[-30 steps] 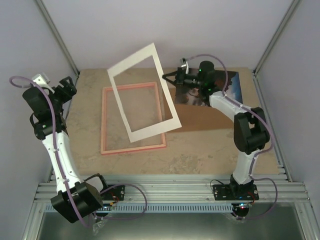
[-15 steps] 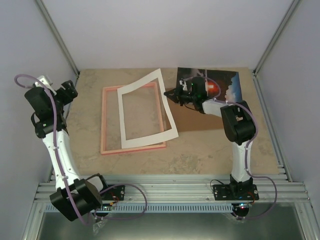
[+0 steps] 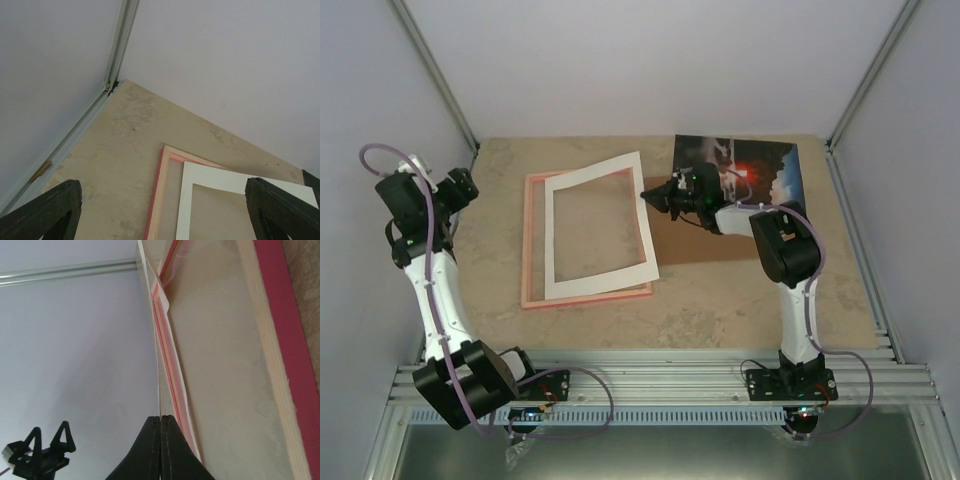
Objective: Put the photo into the frame
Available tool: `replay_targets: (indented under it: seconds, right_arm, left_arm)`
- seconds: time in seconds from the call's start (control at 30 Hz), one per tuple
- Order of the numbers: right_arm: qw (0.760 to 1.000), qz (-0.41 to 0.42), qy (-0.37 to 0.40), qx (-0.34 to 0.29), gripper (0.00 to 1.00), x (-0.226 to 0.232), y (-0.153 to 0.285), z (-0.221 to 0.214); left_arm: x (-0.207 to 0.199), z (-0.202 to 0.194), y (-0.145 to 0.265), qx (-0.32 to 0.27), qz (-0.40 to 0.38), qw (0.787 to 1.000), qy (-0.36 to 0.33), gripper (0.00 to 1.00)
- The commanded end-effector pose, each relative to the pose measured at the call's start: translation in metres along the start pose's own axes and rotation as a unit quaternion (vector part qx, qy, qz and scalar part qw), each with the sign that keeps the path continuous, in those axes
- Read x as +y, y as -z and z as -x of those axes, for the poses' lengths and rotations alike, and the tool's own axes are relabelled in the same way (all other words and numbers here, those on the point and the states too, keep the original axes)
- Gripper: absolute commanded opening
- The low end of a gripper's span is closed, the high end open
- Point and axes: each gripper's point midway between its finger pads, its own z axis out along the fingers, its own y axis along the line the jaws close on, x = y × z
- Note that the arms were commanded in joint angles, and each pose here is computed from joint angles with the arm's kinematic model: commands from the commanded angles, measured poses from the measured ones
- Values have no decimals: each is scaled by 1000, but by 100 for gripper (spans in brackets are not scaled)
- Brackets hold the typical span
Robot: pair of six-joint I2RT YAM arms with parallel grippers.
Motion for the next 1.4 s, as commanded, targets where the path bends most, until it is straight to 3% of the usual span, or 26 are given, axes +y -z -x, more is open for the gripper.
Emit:
replay_targets:
  seconds: [0.0,0.43,0.93,1.37]
  right_arm:
    - [1000,15,-26,2,1,-6,-12,-15]
    - [999,41,-16,0,1,-17,-46,-39]
    - [996,1,85,-41,0,-24,-16,-3]
    - [997,17,64,-42,1,-27,-38,-19]
  left_arm:
    - [5,-3,-5,7,6,1000,-1,91]
    - [8,-9,-13,25,4,1000,-1,91]
    - [12,-17,-18,32,5,999,3,90]
    - [15,-21,-18,35,12,999,0,91]
